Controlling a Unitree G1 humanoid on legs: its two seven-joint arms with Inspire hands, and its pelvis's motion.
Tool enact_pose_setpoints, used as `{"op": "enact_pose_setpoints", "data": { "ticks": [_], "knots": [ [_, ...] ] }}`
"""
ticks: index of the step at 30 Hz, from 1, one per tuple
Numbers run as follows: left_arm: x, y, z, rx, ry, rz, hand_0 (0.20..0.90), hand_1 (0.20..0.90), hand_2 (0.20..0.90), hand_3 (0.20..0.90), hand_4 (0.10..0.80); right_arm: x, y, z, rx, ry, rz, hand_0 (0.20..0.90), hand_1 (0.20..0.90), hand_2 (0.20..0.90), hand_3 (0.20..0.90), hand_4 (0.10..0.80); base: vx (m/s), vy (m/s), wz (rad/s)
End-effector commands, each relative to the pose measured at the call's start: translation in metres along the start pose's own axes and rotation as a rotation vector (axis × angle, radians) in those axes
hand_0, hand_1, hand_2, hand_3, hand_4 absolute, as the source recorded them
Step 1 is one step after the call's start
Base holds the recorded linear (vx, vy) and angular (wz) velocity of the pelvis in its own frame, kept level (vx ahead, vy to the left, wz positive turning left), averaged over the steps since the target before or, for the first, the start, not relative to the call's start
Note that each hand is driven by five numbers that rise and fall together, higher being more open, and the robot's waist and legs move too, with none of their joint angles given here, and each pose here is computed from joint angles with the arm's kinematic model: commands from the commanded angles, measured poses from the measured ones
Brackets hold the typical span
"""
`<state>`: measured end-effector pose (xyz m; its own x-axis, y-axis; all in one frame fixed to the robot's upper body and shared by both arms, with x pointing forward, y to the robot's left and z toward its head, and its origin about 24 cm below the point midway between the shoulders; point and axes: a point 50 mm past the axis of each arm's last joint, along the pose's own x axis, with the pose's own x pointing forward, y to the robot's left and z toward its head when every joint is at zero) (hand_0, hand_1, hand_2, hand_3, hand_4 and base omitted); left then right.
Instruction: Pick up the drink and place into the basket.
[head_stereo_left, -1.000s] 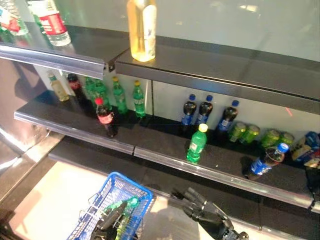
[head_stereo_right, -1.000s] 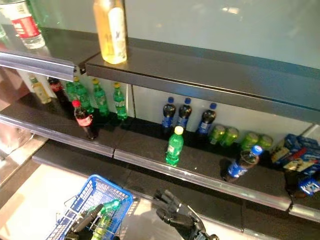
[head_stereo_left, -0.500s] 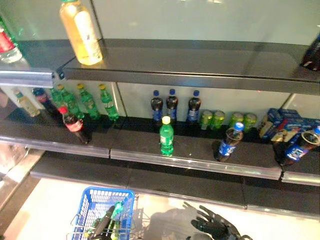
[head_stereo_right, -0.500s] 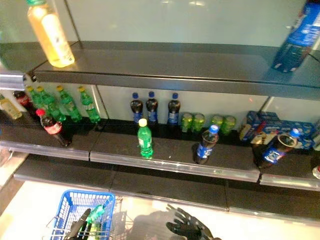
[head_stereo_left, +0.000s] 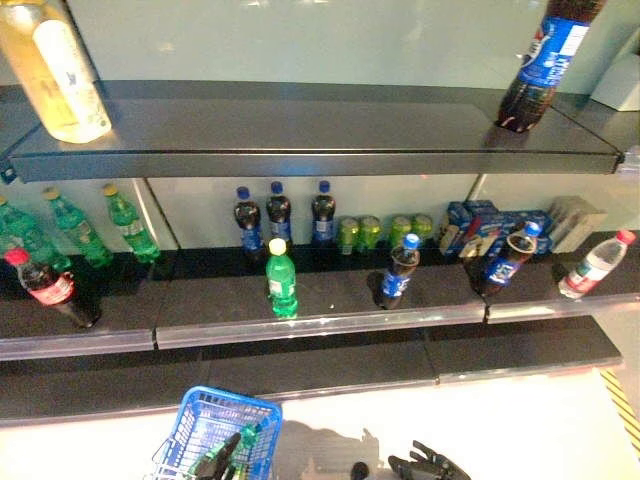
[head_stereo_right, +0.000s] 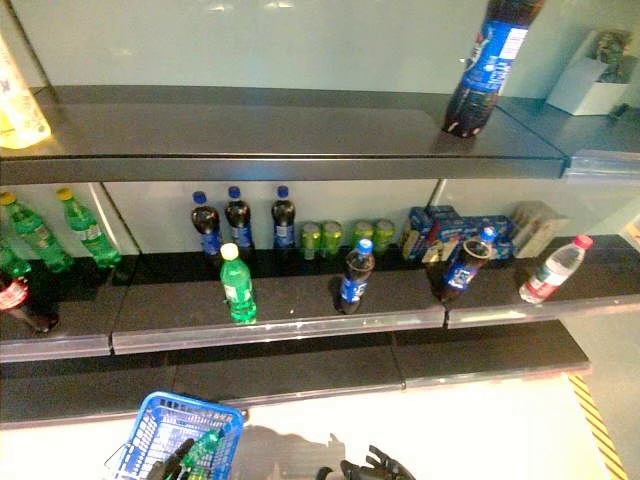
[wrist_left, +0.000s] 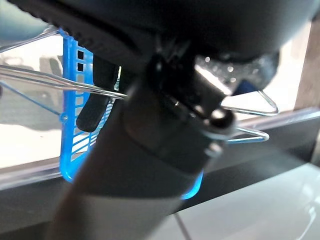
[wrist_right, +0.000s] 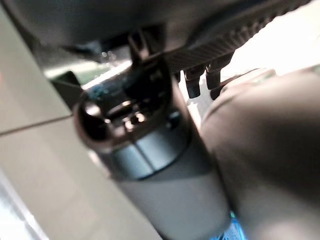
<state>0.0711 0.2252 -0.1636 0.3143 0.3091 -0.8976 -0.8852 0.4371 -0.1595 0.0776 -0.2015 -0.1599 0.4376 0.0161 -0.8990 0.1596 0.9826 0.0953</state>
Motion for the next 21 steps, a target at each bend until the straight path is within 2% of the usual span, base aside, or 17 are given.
{"op": "enact_pose_setpoints", "data": {
  "ticks": [1, 6, 10, 14, 21],
  "knots": [
    [0.003, -0.008, 0.036, 0.132, -0.140, -0.069, 0.300, 0.300, 0.300, 0.200, 0.100, 0.004, 0.002, 0.005, -0.097, -0.008, -0.036, 0.900, 0.900, 0.900, 0.900, 0.800, -0.053, -0.370, -0.20],
    [0.003, -0.005, 0.052, 0.053, -0.179, -0.039, 0.300, 0.300, 0.300, 0.200, 0.100, 0.008, 0.010, 0.027, -0.309, -0.029, -0.009, 0.900, 0.900, 0.900, 0.900, 0.800, -0.020, -0.555, -0.37],
    [0.003, -0.012, 0.054, -0.004, -0.197, -0.044, 0.300, 0.300, 0.300, 0.200, 0.100, 0.007, 0.010, 0.030, -0.312, -0.027, 0.006, 0.900, 0.900, 0.900, 0.900, 0.800, 0.039, -0.704, -0.53],
    [0.002, -0.007, 0.045, -0.078, -0.191, -0.037, 0.300, 0.300, 0.300, 0.200, 0.100, 0.007, 0.011, 0.025, -0.311, -0.021, 0.022, 0.900, 0.900, 0.900, 0.900, 0.800, 0.029, -0.529, -0.45],
    [-0.001, 0.009, 0.025, -0.084, -0.147, -0.035, 0.300, 0.300, 0.300, 0.200, 0.100, 0.010, 0.018, 0.039, -0.303, -0.057, 0.018, 0.900, 0.900, 0.900, 0.900, 0.800, 0.190, -0.266, -0.65]
  ]
}}
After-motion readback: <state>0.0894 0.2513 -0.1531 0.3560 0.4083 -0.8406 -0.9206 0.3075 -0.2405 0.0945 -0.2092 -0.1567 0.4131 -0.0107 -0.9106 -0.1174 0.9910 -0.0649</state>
